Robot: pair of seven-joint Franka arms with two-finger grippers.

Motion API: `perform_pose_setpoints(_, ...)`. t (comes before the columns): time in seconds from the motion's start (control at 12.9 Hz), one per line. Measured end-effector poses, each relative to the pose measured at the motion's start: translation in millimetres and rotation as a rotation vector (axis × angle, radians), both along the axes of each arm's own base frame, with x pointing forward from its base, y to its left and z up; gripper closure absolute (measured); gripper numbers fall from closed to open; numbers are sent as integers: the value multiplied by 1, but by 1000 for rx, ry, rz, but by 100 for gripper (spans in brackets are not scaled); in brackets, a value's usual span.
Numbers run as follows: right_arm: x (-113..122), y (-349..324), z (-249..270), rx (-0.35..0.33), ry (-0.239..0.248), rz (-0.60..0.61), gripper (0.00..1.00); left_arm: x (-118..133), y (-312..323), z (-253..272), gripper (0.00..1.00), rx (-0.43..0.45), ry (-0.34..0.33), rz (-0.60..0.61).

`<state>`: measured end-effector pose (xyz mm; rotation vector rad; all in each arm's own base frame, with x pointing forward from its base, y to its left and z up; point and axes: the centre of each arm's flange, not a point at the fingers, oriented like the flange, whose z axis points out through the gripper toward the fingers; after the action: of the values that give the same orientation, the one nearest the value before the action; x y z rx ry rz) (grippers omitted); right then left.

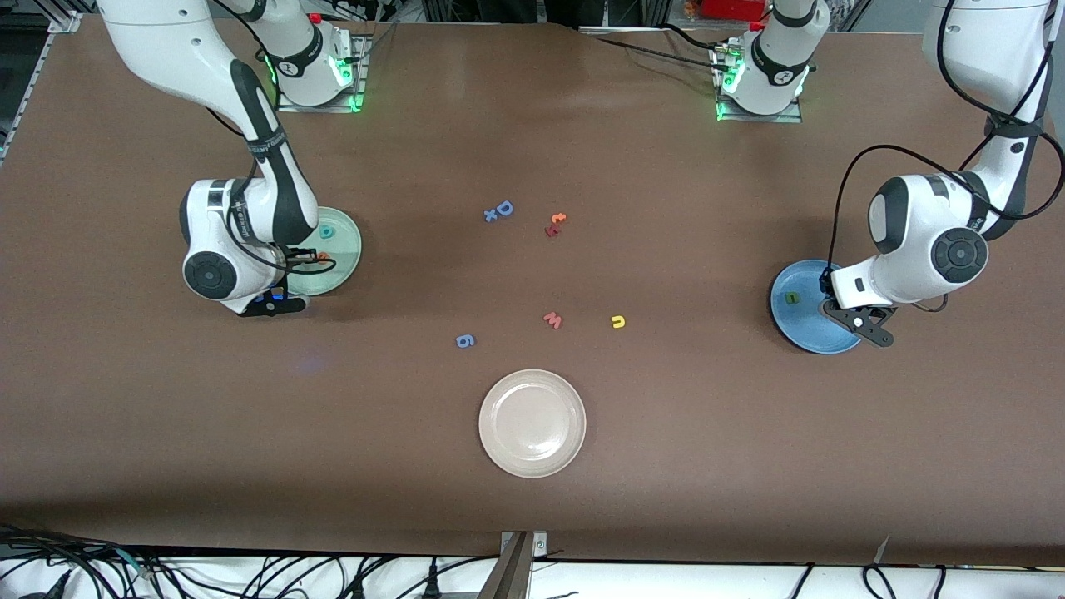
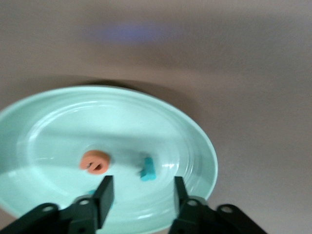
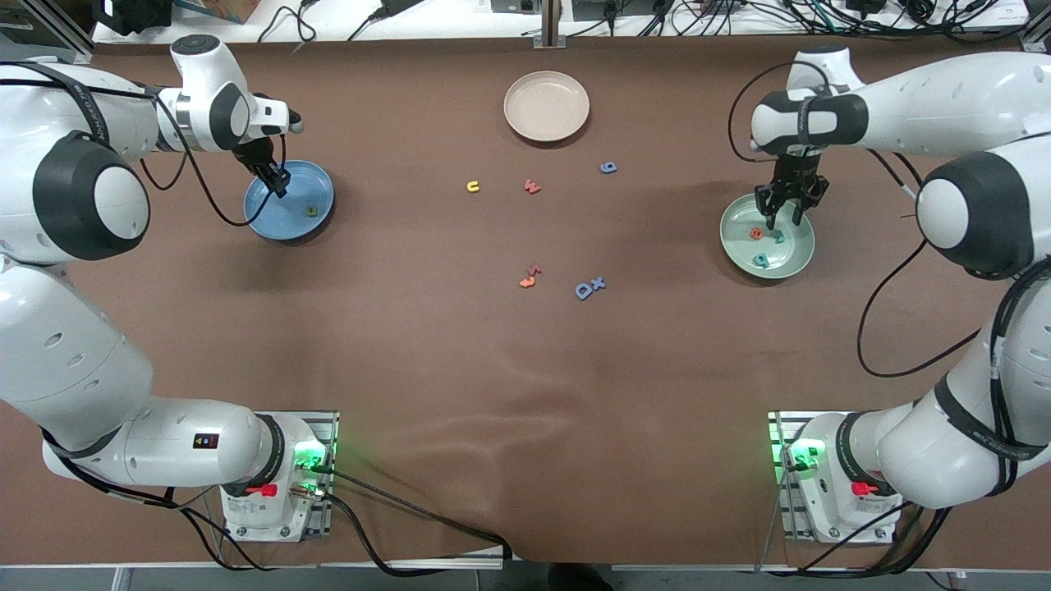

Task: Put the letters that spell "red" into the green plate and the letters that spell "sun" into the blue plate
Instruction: 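Carry the cyan letter to the green plate and yellow s to the blue plate, then return the right arm to rest while the left gripper grasps the yellow u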

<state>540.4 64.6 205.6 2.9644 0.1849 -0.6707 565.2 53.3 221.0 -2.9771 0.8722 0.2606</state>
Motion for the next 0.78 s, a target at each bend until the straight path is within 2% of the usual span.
perform_pose_setpoints(0.08,6,4,21,13,-18,2,24,0,0,-1,73,0,0,0)
perform_pose_setpoints(0.23,17,10,68,37,-44,4,1,0,2,-3,50,0,0,4)
perform_pose_setpoints(0.39,34,16,120,54,-75,8,0,2,-3,-2,28,-7,-12,0)
perform_pose_setpoints(0.54,54,24,174,65,-112,17,0,12,-44,6,6,-50,-41,-7)
perform_pose_setpoints(0.62,60,28,197,69,-130,21,0,18,-77,12,0,-56,-59,15)
perform_pose_setpoints(0.78,68,33,237,75,-155,29,0,20,-165,25,0,-51,-99,89)
